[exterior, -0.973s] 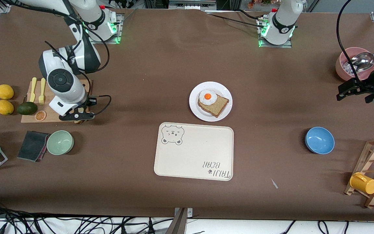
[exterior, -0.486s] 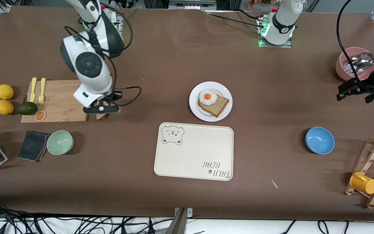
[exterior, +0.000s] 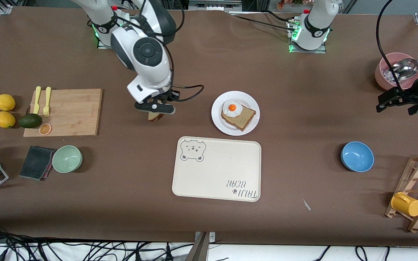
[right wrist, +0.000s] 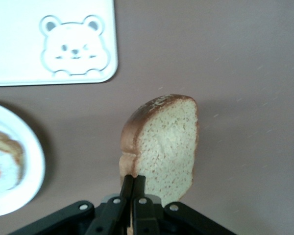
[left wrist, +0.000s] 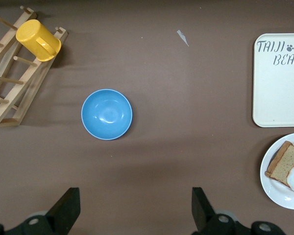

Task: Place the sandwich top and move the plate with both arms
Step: 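Lift the bread slice and carry it toward the white plate, then lower the bread slice onto the egg and open the right gripper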

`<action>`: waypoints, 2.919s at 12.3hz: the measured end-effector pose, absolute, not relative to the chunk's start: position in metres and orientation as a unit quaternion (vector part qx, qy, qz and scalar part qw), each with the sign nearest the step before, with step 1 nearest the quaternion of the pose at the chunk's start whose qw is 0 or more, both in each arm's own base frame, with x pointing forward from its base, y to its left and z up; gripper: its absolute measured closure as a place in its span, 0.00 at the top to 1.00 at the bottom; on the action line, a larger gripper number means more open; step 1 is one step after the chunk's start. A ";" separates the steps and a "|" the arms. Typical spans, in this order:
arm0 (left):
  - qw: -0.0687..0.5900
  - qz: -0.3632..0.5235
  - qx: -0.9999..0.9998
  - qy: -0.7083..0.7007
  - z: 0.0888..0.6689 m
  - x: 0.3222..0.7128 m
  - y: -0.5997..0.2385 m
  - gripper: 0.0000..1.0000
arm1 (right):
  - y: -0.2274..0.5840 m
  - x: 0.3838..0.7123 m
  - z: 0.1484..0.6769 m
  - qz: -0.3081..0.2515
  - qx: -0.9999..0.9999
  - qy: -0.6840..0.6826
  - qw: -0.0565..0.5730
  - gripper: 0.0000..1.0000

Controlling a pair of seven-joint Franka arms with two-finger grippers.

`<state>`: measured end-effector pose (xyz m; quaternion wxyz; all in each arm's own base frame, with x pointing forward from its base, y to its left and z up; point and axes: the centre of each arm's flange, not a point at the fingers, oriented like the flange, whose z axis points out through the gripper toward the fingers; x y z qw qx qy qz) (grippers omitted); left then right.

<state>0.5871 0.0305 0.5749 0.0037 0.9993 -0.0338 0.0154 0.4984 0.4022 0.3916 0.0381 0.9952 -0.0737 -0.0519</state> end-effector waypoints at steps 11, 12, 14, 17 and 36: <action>0.004 0.015 0.999 -0.033 0.575 0.587 0.031 1.00 | 0.583 0.429 0.358 -0.078 0.970 -0.230 -0.029 0.03; 0.004 0.015 0.999 -0.033 0.575 0.587 0.031 1.00 | 0.587 0.424 0.357 -0.080 0.968 -0.235 -0.031 0.03; 0.004 0.015 0.999 -0.033 0.575 0.587 0.031 1.00 | 0.593 0.418 0.350 -0.083 0.968 -0.236 -0.030 0.03; 0.004 0.015 0.999 -0.033 0.575 0.587 0.031 1.00 | 0.595 0.423 0.326 -0.085 0.966 -0.241 -0.032 0.03; 0.004 0.015 0.999 -0.033 0.575 0.587 0.031 1.00 | 0.608 0.462 0.276 -0.065 0.963 -0.253 -0.062 0.03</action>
